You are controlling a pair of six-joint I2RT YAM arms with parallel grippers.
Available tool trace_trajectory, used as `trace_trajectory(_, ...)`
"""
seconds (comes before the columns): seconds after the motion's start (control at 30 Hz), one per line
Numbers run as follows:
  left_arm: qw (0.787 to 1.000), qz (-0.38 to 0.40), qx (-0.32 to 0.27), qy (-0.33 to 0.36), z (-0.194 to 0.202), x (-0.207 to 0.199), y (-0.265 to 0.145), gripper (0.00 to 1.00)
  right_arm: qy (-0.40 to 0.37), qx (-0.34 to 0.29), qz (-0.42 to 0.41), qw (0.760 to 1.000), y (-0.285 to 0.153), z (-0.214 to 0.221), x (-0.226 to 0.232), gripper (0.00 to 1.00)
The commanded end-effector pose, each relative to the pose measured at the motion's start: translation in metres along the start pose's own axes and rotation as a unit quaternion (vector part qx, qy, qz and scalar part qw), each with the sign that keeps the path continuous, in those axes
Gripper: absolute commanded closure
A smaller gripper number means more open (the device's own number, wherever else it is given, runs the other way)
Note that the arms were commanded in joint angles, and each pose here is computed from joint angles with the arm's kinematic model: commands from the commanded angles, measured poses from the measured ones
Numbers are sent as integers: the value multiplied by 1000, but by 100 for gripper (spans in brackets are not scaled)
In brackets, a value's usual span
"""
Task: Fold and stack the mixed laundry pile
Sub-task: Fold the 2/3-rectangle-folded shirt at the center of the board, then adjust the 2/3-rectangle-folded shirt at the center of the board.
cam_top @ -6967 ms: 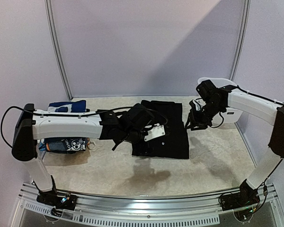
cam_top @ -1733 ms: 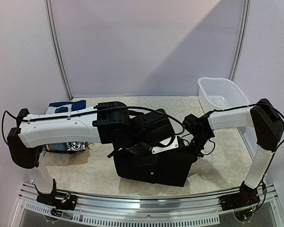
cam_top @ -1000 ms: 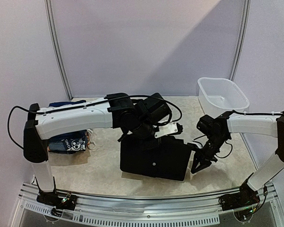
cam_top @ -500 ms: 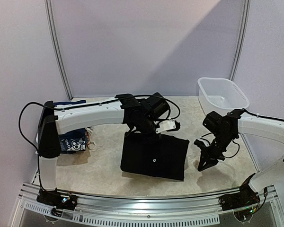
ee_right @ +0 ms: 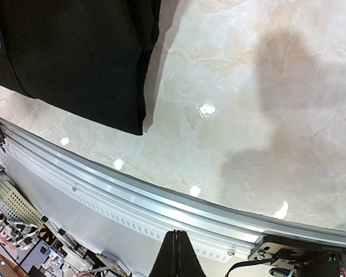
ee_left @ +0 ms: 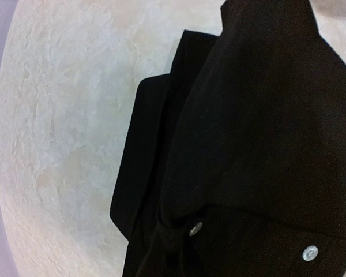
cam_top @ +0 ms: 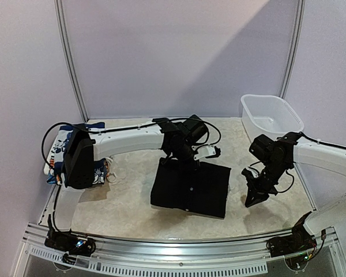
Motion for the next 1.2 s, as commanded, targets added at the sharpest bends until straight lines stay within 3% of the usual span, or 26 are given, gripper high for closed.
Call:
trace_trajectory(0.0, 1000, -17, -15, -15, -1, 25, 17, 100, 8, -14, 9, 1000, -8, -2, 1, 100)
trace_trajectory(0.43, 998, -45, 2, -53, 19, 54, 65, 100, 14, -3, 16, 1000, -7, -7, 1, 100)
trace_trajectory(0.63, 993, -95, -6, -76, 20, 70, 79, 97, 13, -6, 15, 1000, -9, -13, 3, 100)
trace_trajectory(0.7, 989, -117, -8, -90, 18, 77, 82, 87, 8, -9, 14, 1000, -11, -17, 6, 100)
trace_trajectory(0.8, 981, -155, -23, -117, 9, 89, 74, 59, 1, -14, 11, 1000, -15, -27, 11, 100)
trace_trajectory(0.83, 977, -170, -32, -125, 5, 93, 66, 44, -3, -17, 10, 1000, -17, -31, 14, 100)
trace_trajectory(0.87, 974, -180, -42, -132, 1, 96, 58, 20, -7, -20, 10, 1000, -19, -36, 16, 100)
trace_trajectory(0.9, 971, -187, -51, -138, -3, 99, 50, 3, -11, -25, 9, 1000, -21, -41, 18, 100)
trace_trajectory(1.07, 960, -194, -91, -181, -22, 109, -10, 1, -37, -60, -10, 997, -32, -71, 35, 100)
trace_trajectory(1.17, 958, -172, -110, -200, -22, 104, -48, 6, -49, -80, -29, 995, -35, -86, 45, 100)
Point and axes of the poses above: each gripper's point midway between its finger pads, its own y axis out along the fingers, its own x axis along the line the jaws close on, z = x × y, the point moved 4 cm from there along -y, back along the fingers, and after that the axes turned 12 degrees about -y, right-handed, at the moved point
